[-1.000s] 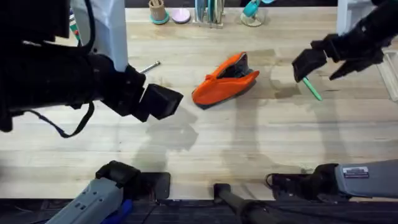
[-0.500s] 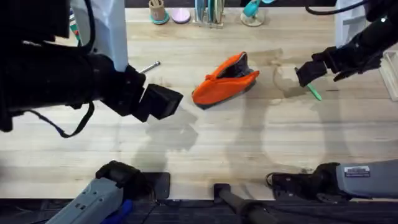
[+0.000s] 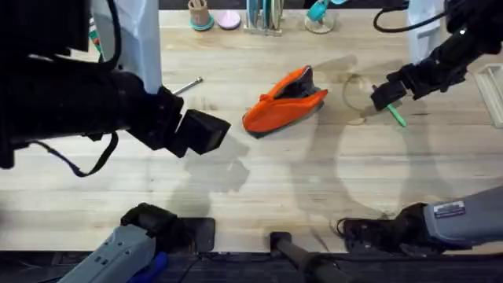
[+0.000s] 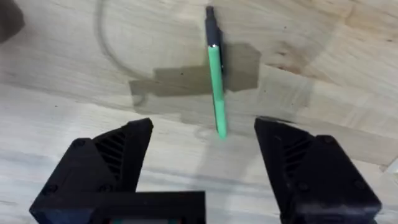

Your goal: Unzip the bag, pick up the pens from the table one at a time and place them inside, then zip the bag closed.

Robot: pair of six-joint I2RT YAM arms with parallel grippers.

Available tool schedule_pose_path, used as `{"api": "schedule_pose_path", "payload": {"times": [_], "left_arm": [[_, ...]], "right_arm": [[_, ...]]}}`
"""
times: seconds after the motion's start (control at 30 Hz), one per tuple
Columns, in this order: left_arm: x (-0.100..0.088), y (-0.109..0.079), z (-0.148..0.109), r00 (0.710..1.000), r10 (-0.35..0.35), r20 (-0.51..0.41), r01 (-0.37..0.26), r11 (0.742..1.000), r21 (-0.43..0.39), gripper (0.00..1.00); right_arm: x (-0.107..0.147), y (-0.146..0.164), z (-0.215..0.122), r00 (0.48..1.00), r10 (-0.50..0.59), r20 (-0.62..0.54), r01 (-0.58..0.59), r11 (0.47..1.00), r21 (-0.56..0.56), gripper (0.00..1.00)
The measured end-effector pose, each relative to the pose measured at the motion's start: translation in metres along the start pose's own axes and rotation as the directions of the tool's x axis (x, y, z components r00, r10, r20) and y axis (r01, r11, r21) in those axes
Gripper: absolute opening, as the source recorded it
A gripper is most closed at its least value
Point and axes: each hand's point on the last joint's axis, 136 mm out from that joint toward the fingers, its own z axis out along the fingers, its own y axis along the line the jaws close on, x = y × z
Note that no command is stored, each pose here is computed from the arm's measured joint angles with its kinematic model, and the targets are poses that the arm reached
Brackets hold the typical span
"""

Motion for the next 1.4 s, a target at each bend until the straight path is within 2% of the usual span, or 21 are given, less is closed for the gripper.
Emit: {"api": "schedule_pose_path", "payload": {"times": [0.33, 0.57, 0.67, 0.73, 0.87, 1.0, 1.07, 1.4], "left_arm": [[0.002, 0.000, 0.000, 1.000, -0.001, -0.007, 0.001, 1.000, 0.002, 0.995], [0.002, 0.000, 0.000, 1.000, -0.001, -0.008, 0.001, 1.000, 0.001, 0.994], [0.002, 0.000, 0.000, 1.000, -0.001, -0.008, 0.001, 1.000, 0.002, 0.994], [0.002, 0.000, 0.000, 1.000, -0.001, -0.007, 0.001, 1.000, 0.002, 0.995], [0.002, 0.000, 0.000, 1.000, -0.001, -0.008, 0.001, 1.000, 0.002, 0.994], [0.002, 0.000, 0.000, 1.000, -0.001, -0.007, 0.001, 1.000, 0.002, 0.993], [0.002, 0.000, 0.000, 1.000, -0.001, -0.008, 0.001, 1.000, 0.002, 0.994], [0.002, 0.000, 0.000, 1.000, -0.001, -0.008, 0.001, 1.000, 0.002, 0.994]], "right_arm": [[0.001, 0.002, 0.019, 0.999, -0.010, -0.045, 0.008, 1.000, -0.028, 0.996], [0.004, 0.010, 0.045, 0.994, -0.014, -0.107, 0.004, 0.996, -0.093, 0.996], [0.004, 0.010, 0.045, 0.994, -0.014, -0.107, 0.004, 0.996, -0.094, 0.963], [0.004, 0.008, 0.046, 0.994, -0.015, -0.108, 0.006, 0.996, -0.084, 0.874], [0.003, 0.004, 0.047, 0.994, -0.012, -0.108, 0.004, 0.997, -0.076, 0.347], [0.004, 0.007, 0.047, 0.994, -0.021, -0.107, 0.011, 0.996, -0.094, 0.066], [0.004, 0.007, 0.046, 0.994, -0.023, -0.106, 0.013, 0.995, -0.096, 0.040], [0.003, 0.008, 0.046, 0.994, -0.029, -0.102, 0.018, 0.995, -0.102, 0.032]]}}
